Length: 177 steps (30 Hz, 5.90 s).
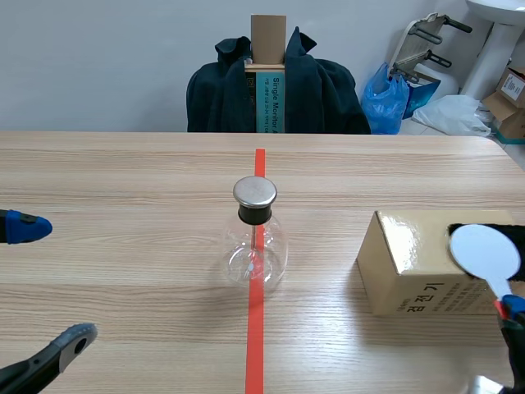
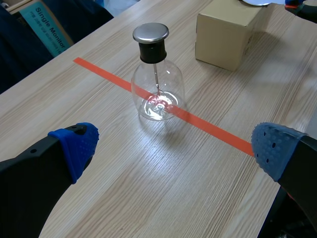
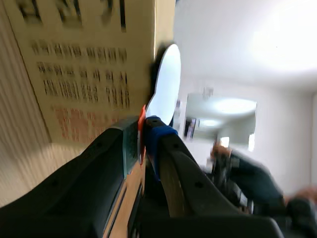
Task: Do the electroscope experiment.
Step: 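Rub the plate on the fur, then bring the plate to the electroscope and point at the metal foil, then move the plate toward and away from the electroscope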
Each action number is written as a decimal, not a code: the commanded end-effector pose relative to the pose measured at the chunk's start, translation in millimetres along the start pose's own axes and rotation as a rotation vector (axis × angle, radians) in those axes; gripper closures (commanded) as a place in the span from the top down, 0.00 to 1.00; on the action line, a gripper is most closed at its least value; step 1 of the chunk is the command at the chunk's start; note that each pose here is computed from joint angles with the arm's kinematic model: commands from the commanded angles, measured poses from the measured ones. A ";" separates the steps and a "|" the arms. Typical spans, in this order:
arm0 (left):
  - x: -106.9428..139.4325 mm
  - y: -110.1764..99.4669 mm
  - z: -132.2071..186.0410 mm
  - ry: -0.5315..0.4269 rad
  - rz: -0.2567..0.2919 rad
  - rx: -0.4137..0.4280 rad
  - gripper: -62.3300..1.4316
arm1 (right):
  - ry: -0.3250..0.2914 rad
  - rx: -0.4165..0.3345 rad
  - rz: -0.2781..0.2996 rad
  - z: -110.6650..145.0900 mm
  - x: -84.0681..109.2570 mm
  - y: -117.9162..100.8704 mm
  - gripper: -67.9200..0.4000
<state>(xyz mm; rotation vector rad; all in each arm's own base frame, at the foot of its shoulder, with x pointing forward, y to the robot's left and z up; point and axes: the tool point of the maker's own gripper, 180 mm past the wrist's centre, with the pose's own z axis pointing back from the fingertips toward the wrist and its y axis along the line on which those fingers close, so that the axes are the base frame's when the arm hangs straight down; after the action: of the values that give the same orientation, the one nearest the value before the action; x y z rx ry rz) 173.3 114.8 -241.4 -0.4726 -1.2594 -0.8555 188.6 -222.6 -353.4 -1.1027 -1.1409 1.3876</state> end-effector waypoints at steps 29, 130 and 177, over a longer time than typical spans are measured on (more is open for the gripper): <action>7.8 -3.4 -2.1 -0.033 0.014 -0.005 1.00 | 0.054 -0.131 0.006 -1.5 -26.2 -34.8 0.02; -96.9 35.7 -156.3 -0.063 0.152 0.069 0.07 | -0.316 -0.481 -0.182 -127.4 111.5 -246.8 0.02; -97.3 35.6 -156.3 -0.061 0.152 0.069 0.07 | -0.817 -0.255 -0.018 -83.2 206.4 -112.6 0.02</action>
<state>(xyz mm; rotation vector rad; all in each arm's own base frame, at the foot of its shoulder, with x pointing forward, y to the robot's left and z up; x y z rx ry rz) 286.9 52.0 -381.8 -0.5289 -1.2499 -0.6766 261.0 -0.8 -277.6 -0.6392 -1.9093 1.7843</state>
